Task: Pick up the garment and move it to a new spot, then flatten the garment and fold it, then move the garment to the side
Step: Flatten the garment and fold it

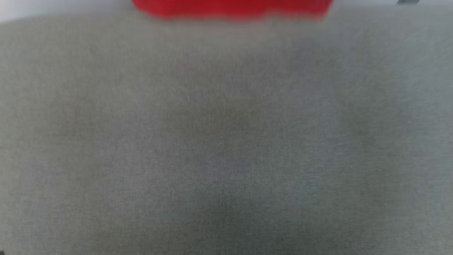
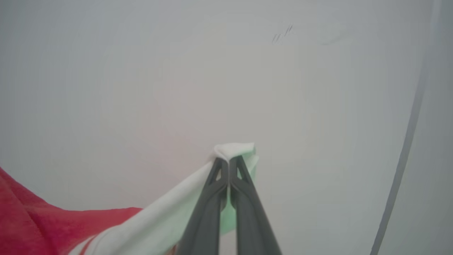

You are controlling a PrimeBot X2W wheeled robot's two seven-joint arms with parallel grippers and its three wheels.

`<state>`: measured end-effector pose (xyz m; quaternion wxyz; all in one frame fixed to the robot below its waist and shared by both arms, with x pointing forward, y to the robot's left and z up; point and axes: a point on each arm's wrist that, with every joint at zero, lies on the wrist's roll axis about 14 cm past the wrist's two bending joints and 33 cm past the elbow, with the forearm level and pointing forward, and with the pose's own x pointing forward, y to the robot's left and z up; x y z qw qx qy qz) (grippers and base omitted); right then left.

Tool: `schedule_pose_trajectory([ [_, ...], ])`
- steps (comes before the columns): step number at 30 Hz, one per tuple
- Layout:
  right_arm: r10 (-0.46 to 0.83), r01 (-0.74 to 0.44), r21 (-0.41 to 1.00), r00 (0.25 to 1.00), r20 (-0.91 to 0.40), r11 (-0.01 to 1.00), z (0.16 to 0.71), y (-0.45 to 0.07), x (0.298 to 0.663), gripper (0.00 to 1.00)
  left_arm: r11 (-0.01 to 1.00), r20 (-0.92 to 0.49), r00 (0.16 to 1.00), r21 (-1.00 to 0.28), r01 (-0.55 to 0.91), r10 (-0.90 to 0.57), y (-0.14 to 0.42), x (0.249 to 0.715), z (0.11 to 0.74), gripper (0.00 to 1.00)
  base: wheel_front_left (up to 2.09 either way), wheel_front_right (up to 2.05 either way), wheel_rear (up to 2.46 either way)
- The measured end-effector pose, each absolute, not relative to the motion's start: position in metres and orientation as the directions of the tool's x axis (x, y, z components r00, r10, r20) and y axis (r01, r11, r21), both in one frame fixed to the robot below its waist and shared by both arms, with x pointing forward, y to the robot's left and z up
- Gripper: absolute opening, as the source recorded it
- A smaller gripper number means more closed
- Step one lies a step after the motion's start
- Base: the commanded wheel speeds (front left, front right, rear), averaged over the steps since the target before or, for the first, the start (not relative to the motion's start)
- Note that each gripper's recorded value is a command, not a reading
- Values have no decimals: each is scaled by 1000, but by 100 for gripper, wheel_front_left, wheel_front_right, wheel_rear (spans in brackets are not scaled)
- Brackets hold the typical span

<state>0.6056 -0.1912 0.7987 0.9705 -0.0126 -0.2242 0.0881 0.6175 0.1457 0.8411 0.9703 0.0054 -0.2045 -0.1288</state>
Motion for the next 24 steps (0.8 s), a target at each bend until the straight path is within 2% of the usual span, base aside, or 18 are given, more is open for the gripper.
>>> schedule_pose_trajectory([
  [4, 190, -139, -138, 845, 500, 981, 790, -190, 630, 0, 968, 492, 836, 76, 238, -244, 147, 637, 837, 0, 0, 0, 0],
  [10, 221, -186, -133, 913, 343, 974, 706, -176, 669, 0, 975, 366, 904, 51, 218, -222, 159, 675, 753, 0, 0, 0, 0],
  [13, 241, -225, -90, 939, 248, 970, 663, -166, 674, 0, 980, 249, 948, 48, 194, -200, 172, 682, 704, 0, 0, 0, 0],
  [17, 266, -265, -26, 960, 87, 964, 609, -159, 665, 0, 984, 63, 982, 17, 175, -175, 181, 676, 642, 0, 0, 0, 0],
  [24, 314, -308, 64, 940, -135, 949, 553, -159, 628, 0, 991, -286, 949, -39, 130, -136, 198, 637, 549, 0, 0, 0, 0],
])
